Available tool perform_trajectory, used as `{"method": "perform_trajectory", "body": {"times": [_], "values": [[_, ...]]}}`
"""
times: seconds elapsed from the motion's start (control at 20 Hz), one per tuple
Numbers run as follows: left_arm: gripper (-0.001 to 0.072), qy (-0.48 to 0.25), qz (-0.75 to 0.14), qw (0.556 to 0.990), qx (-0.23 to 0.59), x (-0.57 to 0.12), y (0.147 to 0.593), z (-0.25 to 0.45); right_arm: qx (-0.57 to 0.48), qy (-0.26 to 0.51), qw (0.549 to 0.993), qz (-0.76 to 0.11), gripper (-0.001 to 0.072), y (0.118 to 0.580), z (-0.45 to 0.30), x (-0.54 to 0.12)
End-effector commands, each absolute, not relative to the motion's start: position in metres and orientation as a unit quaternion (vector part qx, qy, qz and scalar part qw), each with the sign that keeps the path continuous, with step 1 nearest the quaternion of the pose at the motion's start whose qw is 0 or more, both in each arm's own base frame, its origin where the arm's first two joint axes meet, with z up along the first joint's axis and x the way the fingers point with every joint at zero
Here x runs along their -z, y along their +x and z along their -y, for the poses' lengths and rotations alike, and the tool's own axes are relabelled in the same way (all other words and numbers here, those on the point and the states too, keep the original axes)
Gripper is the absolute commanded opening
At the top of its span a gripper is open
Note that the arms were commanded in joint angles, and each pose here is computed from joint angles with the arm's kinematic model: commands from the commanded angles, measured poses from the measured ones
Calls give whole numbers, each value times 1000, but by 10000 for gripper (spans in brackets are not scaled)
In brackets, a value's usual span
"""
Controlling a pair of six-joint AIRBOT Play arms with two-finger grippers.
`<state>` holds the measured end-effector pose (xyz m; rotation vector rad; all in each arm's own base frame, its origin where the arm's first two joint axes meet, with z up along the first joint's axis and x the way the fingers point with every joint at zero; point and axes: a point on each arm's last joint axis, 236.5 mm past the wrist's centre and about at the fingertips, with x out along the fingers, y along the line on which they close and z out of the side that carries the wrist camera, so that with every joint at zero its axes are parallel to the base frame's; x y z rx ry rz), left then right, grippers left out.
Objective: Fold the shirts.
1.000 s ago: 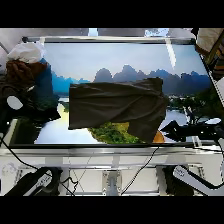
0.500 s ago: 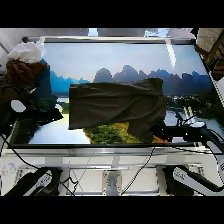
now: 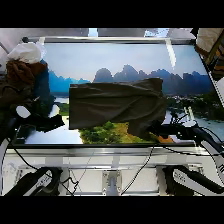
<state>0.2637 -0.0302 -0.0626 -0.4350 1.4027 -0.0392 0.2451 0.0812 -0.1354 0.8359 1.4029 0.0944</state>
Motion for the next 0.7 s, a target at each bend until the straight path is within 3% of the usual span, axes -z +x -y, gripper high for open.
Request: {"method": "perform_trajectory", "body": {"times": [0.0, 0.35, 0.45, 0.65], "values": [[508, -281, -623, 730, 23, 82, 260, 57, -36, 349, 702, -620, 29, 249, -73, 141], [501, -356, -568, 741, -33, 105, 276, 53, -35, 350, 703, -618, 29, 250, -72, 141], [418, -365, -546, 753, -43, 103, 288, 47, -32, 351, 706, -615, 29, 252, -71, 141], [355, -385, -524, 757, -54, 101, 299, 45, -23, 364, 711, -601, 30, 260, -69, 139]]}}
